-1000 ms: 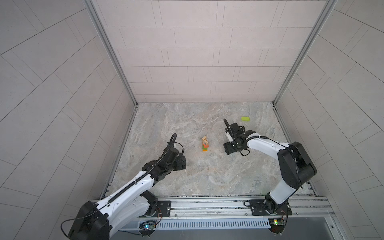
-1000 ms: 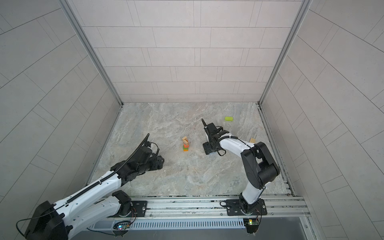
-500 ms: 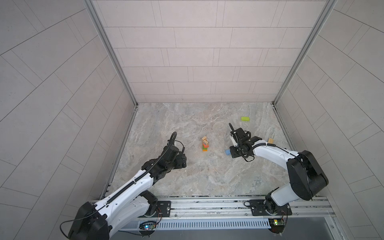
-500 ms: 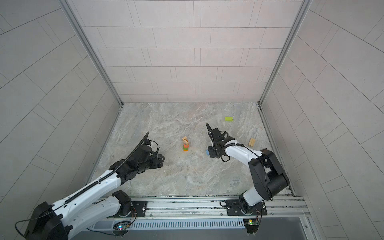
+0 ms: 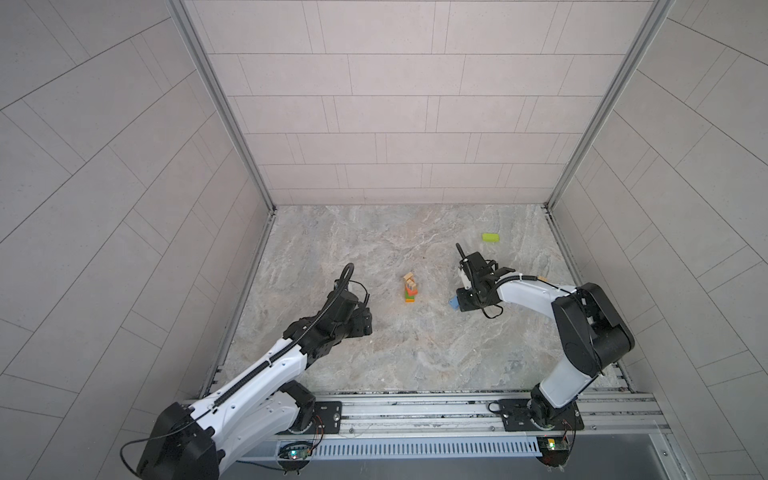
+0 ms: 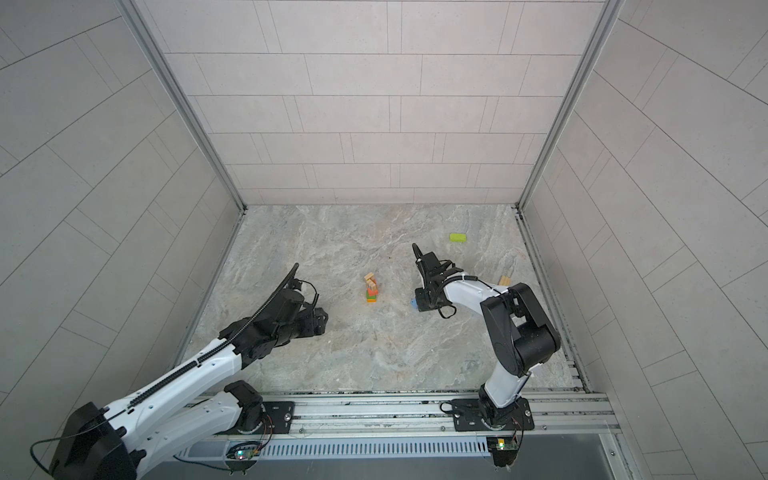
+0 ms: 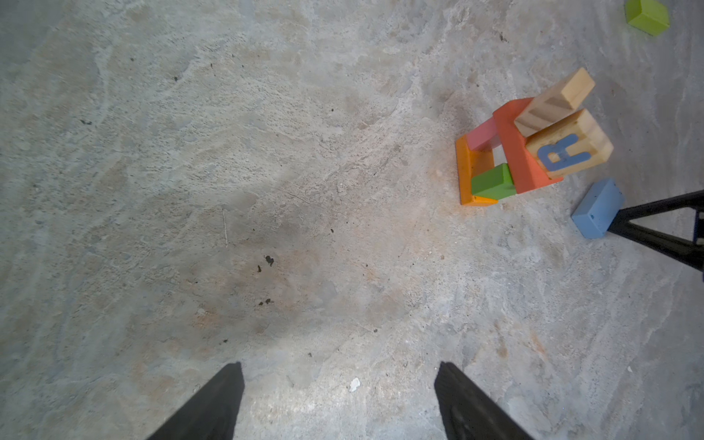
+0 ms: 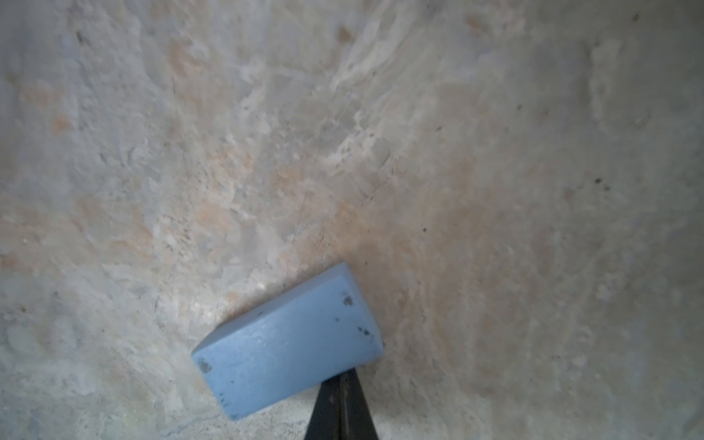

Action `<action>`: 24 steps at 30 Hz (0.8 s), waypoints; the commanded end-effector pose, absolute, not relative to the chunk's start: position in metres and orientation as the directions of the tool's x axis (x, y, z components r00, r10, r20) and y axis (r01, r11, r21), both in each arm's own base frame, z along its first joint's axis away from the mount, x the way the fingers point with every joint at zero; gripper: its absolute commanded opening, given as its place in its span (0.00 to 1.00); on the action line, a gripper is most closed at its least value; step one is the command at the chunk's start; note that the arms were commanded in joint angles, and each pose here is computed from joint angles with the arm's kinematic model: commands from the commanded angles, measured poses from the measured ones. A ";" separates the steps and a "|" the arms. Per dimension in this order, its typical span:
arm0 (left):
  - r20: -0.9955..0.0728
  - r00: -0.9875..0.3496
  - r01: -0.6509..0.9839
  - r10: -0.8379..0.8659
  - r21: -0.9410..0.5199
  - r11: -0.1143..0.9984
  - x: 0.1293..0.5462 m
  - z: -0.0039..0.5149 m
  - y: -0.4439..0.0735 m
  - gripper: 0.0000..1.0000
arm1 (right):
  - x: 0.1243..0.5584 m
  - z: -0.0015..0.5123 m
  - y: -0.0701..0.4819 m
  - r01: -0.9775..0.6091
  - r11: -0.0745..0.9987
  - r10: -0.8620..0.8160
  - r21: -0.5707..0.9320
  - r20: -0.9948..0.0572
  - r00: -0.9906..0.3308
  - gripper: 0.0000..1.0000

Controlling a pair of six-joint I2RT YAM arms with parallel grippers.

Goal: Build the wood block tower

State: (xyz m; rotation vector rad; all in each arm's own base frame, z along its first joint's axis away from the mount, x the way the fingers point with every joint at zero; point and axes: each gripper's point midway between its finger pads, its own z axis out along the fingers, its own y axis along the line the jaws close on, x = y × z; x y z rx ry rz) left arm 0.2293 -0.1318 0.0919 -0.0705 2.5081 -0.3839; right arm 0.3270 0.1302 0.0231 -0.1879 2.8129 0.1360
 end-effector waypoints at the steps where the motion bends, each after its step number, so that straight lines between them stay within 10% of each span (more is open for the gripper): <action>1: -0.572 -0.810 0.045 -0.126 -0.276 0.960 0.234 0.100 -0.132 0.85 | 0.338 0.021 0.132 -0.125 0.989 -0.095 0.076 -0.313 -0.945 0.00; 12: -0.578 -0.806 0.036 -0.125 -0.258 0.965 0.233 0.099 -0.127 0.85 | 0.361 0.020 0.147 -0.129 0.985 -0.088 0.111 -0.313 -0.946 0.02; 24: -0.617 -0.773 0.014 -0.150 -0.252 0.968 0.251 0.100 -0.130 0.93 | 0.345 0.063 0.140 -0.152 0.986 -0.118 0.063 -0.370 -0.922 0.53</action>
